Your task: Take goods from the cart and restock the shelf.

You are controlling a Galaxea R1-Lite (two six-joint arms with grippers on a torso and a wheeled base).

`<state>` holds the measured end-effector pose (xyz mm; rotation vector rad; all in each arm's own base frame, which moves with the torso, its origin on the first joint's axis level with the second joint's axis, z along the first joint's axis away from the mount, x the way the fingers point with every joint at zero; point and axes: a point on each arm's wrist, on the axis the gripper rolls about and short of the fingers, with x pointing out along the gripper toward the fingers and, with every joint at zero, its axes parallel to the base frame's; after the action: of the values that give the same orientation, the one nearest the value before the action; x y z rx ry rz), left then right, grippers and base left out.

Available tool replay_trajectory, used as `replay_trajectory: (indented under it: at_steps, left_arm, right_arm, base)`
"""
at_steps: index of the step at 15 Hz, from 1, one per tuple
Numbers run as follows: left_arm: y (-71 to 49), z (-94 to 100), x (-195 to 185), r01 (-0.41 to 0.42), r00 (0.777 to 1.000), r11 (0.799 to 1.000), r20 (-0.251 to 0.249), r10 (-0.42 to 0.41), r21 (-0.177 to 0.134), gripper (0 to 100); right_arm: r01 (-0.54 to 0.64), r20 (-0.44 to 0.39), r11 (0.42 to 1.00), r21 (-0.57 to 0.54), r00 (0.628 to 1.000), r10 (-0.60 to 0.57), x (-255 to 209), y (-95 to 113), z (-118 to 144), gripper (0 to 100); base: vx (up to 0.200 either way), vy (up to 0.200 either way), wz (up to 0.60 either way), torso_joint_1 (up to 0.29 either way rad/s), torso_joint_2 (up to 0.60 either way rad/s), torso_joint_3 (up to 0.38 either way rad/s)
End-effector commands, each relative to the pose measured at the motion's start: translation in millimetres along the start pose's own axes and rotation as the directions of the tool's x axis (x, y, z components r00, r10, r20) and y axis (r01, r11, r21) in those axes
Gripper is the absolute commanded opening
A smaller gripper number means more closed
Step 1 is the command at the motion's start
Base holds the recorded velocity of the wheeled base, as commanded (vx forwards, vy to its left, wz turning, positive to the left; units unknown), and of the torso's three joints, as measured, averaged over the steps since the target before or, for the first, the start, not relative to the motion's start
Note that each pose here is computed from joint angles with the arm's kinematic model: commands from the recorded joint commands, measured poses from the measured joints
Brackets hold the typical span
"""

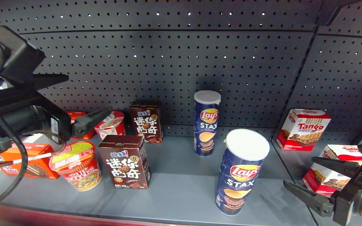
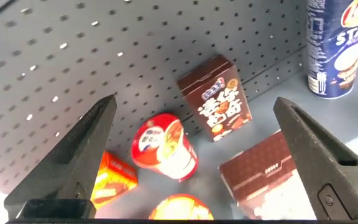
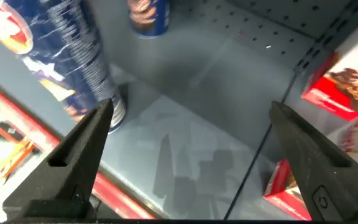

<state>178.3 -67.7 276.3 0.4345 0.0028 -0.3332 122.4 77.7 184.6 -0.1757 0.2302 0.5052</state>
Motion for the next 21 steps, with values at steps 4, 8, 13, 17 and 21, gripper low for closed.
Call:
replay_trajectory:
  at_steps: [4, 8, 13, 17, 21]
  left_arm:
    - [1.4, -2.9, -30.2, -0.038, 0.999, 0.996, 0.020, 0.040, -0.082, 100]
    - [-7.3, -28.4, -43.9, -0.097, 0.994, 0.983, -0.062, 0.089, -0.157, 100]
    - [-7.6, -52.7, -66.1, -0.161, 0.984, 0.967, -0.104, 0.143, -0.196, 100]
    - [-6.6, -56.6, -66.7, -0.185, 0.979, 0.961, -0.128, 0.161, -0.204, 100]
    - [-5.8, -55.6, -66.7, -0.187, 0.979, 0.961, -0.124, 0.165, -0.203, 100]
  right_arm:
    - [0.033, -0.044, 0.999, -0.012, 0.998, -0.033, 8.5, 2.4, 1.2, 100]
    - [0.066, -0.141, 0.998, -0.008, 0.988, -0.066, 24.1, -3.5, -14.6, 100]
    - [0.008, -0.119, 1.000, 0.009, 0.993, -0.006, 35.2, -5.6, -13.2, 100]
    - [-0.019, -0.143, 0.999, -0.039, 0.990, 0.013, 42.3, -1.8, -15.3, 100]
    - [-0.026, -0.142, 0.999, -0.044, 0.990, 0.020, 53.8, 0.1, -8.8, 100]
  base:
    - [0.000, 0.000, 0.00, 0.000, 0.00, 0.000]
    - [0.000, 0.000, 0.00, 0.000, 0.00, 0.000]
    - [0.000, 0.000, 0.00, 0.000, 0.00, 0.000]
    - [0.000, 0.000, 0.00, 0.000, 0.00, 0.000]
    - [0.000, 0.000, 0.00, 0.000, 0.00, 0.000]
